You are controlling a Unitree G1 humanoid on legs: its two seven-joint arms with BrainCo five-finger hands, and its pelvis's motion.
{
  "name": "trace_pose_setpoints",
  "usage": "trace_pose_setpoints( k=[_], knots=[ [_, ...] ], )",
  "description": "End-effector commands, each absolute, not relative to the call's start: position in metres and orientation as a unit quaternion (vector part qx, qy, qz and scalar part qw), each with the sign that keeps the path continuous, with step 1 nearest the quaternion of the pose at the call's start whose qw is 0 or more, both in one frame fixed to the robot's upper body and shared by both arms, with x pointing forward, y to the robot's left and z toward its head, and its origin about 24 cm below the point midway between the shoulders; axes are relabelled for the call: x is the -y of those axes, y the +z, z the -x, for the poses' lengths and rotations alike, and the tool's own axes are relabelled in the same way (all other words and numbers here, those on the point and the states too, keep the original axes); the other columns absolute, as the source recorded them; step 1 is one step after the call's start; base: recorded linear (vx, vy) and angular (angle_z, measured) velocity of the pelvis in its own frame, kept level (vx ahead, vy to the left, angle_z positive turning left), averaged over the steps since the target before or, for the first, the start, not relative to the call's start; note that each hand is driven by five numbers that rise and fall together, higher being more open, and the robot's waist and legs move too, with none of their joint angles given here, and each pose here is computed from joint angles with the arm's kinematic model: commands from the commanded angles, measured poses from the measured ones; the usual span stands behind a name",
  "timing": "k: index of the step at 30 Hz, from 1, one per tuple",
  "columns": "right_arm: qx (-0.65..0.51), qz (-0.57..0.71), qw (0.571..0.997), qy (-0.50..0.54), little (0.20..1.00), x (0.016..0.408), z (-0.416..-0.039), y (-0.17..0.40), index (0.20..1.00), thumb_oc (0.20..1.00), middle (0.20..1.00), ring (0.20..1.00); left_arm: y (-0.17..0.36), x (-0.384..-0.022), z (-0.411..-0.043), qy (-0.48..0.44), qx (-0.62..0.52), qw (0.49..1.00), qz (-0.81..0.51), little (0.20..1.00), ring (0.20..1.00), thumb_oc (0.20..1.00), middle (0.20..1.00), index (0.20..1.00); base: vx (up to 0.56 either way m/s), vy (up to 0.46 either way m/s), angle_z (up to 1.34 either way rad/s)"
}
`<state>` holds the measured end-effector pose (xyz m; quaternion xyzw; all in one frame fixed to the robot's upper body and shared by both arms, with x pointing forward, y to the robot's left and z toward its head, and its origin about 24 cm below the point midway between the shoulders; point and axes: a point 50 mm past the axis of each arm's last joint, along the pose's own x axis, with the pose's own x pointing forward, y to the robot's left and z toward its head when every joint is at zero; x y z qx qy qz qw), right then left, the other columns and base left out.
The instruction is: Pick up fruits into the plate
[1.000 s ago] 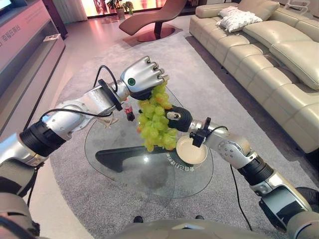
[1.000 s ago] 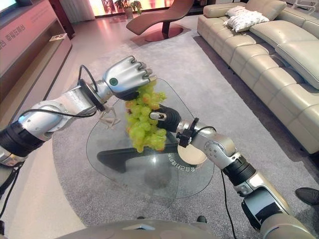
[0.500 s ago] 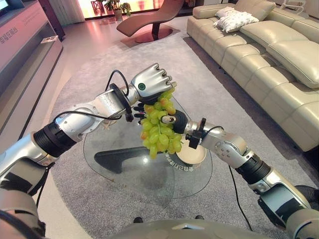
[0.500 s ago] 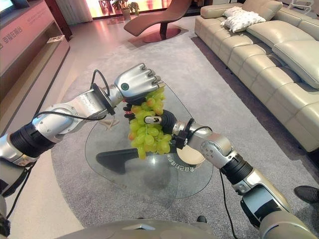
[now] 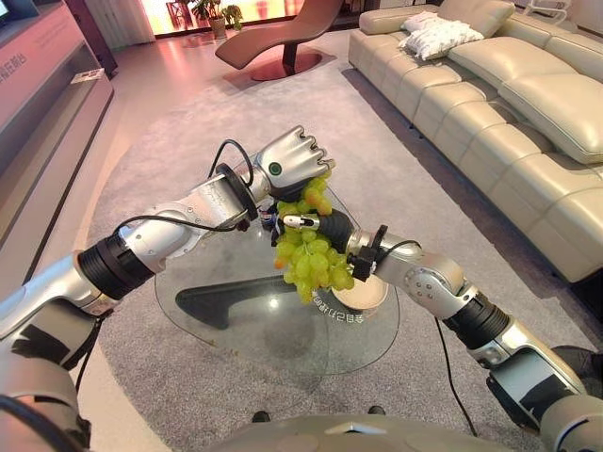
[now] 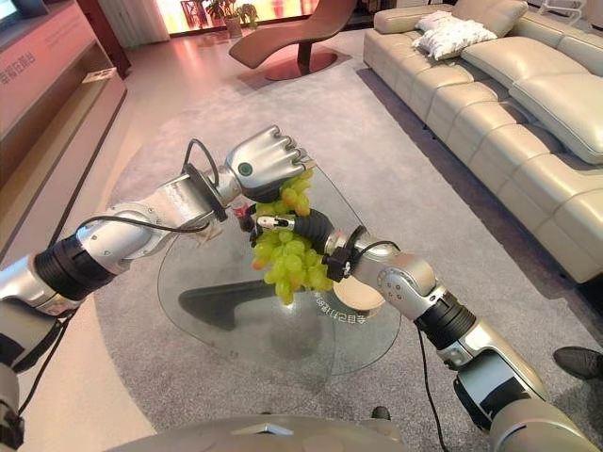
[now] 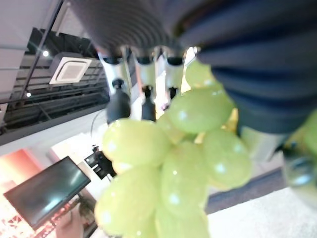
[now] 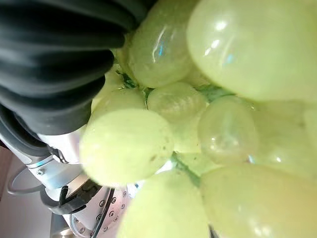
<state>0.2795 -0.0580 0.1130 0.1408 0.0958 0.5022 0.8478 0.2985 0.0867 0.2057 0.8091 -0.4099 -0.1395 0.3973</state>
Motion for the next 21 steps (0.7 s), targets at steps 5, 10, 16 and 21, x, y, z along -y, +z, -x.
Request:
trace_pose_setpoints(
  k=[5, 10, 16, 21],
  knots=[
    [0.029, -0.195, 0.766, 0.611, 0.200, 0.010, -0.256, 0.181, 0.200, 0.200, 0.200, 0.200, 0.234, -0.085, -0.312, -0.080, 0.427, 0.397, -0.808, 0.200, 0.200, 0.200, 0.200, 0.200, 0.00, 0.000, 0.00],
    [0.021, -0.204, 0.782, 0.588, 0.200, 0.020, -0.261, 0.175, 0.200, 0.200, 0.200, 0.200, 0.219, -0.106, -0.324, -0.106, 0.361, 0.420, -0.826, 1.000, 1.000, 1.000, 1.000, 1.000, 0.00, 0.000, 0.00],
    [0.013, -0.221, 0.810, 0.543, 0.200, 0.045, -0.271, 0.165, 0.200, 0.200, 0.200, 0.200, 0.190, -0.147, -0.334, -0.135, 0.257, 0.471, -0.833, 1.000, 1.000, 1.000, 1.000, 1.000, 0.00, 0.000, 0.00],
    [-0.006, -0.255, 0.837, 0.485, 0.200, 0.075, -0.274, 0.146, 0.200, 0.200, 0.200, 0.200, 0.167, -0.182, -0.330, -0.145, 0.163, 0.531, -0.819, 1.000, 1.000, 1.000, 1.000, 1.000, -0.05, -0.010, 0.01]
  ],
)
